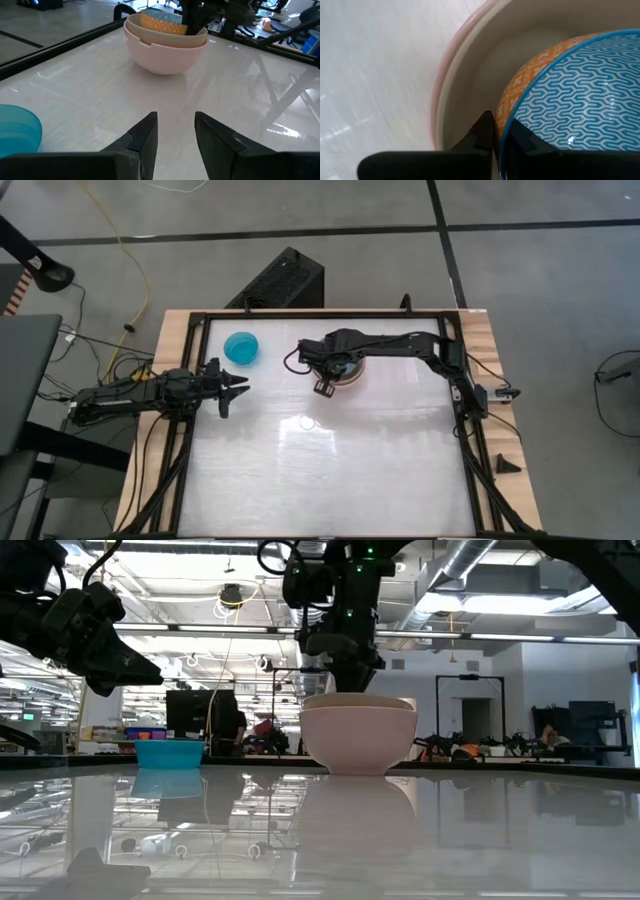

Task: Nest bowls inside each other
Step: Stack the blue patterned bowl on top of the gray bowl

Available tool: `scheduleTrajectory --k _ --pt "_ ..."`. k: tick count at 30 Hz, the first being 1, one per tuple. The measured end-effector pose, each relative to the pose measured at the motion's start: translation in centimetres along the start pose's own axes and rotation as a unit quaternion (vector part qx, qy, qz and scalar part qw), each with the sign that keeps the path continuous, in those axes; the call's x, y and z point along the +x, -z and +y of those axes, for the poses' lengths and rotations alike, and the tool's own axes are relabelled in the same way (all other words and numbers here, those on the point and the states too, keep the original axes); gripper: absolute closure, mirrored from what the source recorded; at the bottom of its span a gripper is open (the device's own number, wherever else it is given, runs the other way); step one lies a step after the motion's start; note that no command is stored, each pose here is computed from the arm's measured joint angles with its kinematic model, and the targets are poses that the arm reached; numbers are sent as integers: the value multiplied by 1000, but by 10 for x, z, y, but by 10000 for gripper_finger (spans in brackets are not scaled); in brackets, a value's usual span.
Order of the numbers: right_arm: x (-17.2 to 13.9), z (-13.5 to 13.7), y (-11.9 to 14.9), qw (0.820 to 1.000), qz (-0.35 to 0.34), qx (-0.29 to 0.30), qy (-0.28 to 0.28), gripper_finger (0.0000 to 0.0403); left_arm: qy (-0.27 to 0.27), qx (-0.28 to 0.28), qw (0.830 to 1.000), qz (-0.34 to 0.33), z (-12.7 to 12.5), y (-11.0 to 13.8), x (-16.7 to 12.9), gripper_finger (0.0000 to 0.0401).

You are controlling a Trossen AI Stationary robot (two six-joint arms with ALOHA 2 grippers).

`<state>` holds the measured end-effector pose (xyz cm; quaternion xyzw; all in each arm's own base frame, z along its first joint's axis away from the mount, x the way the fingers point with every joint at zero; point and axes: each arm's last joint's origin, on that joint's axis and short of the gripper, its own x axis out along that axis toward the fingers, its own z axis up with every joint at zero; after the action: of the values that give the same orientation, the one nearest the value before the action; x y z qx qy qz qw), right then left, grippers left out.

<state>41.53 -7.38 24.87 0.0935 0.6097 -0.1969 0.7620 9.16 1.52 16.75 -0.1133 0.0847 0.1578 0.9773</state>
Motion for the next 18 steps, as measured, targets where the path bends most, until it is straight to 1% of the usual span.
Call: scheduleTrajectory --k 4,12,18 --pt "0 0 -1 1000 -4 1 -1 347 0 0 1000 0 0 0 0 283" --pt "0 1 -4 1000 -19 -2 -4 314 0 0 1000 0 0 0 0 283" --pt "0 1 -4 1000 -19 -2 -4 281 0 0 1000 0 0 0 0 283"
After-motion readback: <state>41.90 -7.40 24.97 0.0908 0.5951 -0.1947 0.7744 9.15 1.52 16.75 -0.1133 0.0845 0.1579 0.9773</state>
